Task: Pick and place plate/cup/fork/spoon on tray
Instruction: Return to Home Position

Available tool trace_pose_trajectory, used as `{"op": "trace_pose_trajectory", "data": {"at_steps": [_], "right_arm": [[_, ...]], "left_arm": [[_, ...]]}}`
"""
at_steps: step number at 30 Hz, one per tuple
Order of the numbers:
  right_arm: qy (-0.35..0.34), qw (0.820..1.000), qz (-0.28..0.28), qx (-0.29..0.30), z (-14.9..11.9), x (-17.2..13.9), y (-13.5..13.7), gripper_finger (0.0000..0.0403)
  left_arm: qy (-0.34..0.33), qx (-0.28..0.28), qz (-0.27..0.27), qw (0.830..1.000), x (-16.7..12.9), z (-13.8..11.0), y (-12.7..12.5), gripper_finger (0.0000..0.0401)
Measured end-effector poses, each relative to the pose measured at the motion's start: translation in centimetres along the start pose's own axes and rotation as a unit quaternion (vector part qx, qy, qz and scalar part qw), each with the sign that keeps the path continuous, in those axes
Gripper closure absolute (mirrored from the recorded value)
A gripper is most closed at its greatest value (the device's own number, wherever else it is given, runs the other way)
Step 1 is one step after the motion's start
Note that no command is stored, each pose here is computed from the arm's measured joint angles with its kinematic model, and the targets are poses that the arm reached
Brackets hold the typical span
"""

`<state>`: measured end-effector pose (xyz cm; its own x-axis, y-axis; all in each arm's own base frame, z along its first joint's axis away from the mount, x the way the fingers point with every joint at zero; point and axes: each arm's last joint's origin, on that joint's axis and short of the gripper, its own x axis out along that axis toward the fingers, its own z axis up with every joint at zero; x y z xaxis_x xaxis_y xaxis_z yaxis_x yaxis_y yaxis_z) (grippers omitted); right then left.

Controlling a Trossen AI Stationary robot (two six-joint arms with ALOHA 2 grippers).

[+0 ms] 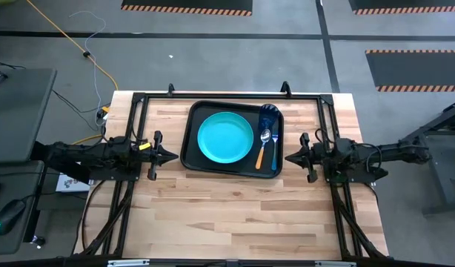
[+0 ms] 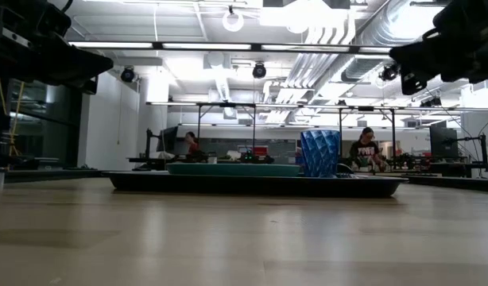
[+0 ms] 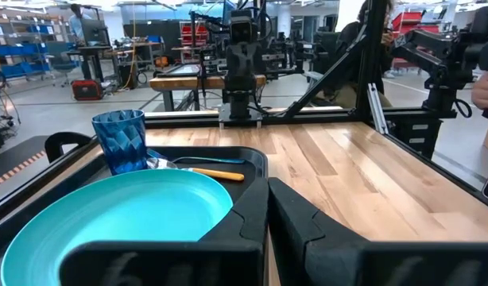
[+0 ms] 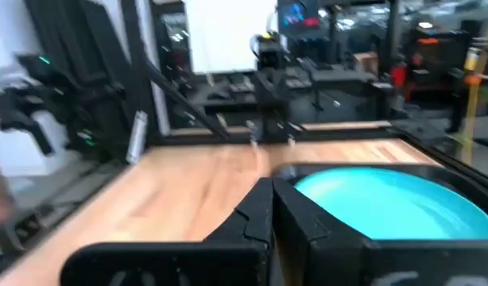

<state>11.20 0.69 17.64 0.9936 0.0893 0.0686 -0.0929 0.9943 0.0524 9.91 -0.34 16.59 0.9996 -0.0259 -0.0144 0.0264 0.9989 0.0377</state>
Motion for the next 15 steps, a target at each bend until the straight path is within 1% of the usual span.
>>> {"op": "trace_pose_trajectory", "data": {"at_steps": [3, 11, 15], "right_arm": [[0.018, 1.0, -0.016, -0.009, -0.4, 0.0, 0.0, 0.0403], [0.089, 0.996, 0.003, 0.012, -1.7, -0.4, 0.0, 0.0403], [0.101, 0.995, 0.002, 0.011, -1.9, -0.6, 0.0, 0.0403]], "left_arm": [[0.0, 0.0, 0.0, 1.0, 0.0, 0.0, 0.0, 0.0401], [0.0, 0.0, 0.0, 1.0, 0.0, 0.0, 0.0, 0.0401], [0.0, 0.0, 0.0, 1.0, 0.0, 0.0, 0.0, 0.0401]]}}
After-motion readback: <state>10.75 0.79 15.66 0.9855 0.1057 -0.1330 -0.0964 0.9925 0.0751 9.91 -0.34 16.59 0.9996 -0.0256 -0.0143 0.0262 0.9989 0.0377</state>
